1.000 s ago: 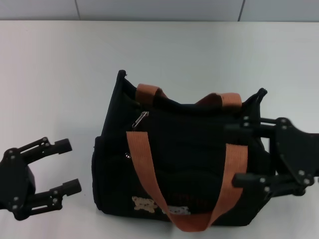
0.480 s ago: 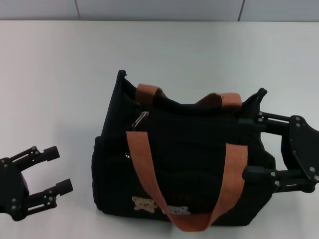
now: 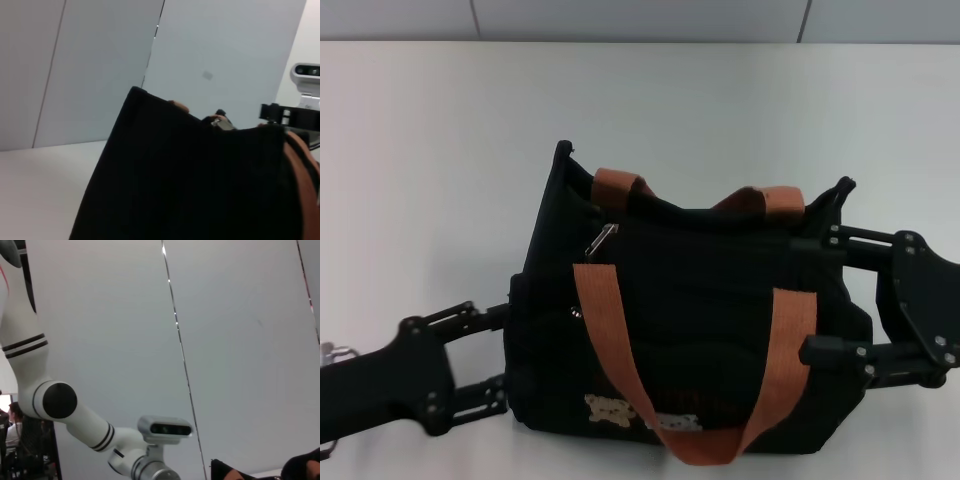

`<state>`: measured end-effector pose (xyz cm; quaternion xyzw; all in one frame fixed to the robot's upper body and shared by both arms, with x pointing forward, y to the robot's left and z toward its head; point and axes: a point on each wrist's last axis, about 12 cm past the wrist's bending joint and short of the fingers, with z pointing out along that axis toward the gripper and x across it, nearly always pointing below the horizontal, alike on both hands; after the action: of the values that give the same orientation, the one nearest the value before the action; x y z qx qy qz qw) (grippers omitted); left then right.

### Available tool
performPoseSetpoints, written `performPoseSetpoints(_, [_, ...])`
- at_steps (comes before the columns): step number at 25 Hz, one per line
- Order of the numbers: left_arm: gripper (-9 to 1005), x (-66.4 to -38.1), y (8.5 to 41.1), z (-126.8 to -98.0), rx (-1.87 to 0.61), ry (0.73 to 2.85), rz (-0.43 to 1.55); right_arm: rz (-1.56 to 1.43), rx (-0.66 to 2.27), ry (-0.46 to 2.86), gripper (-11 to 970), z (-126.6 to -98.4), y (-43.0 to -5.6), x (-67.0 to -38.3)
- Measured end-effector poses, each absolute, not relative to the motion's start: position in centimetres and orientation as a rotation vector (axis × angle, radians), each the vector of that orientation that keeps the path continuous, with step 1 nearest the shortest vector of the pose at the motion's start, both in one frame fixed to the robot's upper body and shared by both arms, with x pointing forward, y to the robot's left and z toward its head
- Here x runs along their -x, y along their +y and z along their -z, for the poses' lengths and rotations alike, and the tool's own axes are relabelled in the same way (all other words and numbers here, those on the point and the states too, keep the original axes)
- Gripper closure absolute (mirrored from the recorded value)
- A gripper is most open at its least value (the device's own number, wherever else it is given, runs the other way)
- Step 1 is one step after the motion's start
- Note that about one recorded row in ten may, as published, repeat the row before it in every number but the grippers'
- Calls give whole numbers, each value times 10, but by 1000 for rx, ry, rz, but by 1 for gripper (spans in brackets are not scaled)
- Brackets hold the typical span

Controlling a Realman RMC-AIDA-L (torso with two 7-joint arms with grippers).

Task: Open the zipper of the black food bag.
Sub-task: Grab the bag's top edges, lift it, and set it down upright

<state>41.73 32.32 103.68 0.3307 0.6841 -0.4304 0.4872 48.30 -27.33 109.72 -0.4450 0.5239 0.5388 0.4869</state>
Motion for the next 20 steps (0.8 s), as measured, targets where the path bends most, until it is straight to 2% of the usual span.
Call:
performPoseSetpoints(5, [293,-434,307,-1030,-801,1734,1065,-1304,1084,1271,151,-1097,-273,-483])
performPoseSetpoints(17, [644,-443,298,-1028,-816,1747,1071,-1278,1110,1266,151,-1101,-275,-488])
performPoseSetpoints(20, [671,-445,298,-1029,-837,1728,1042,-1271,1116,1262,151,-1103,-274,-491])
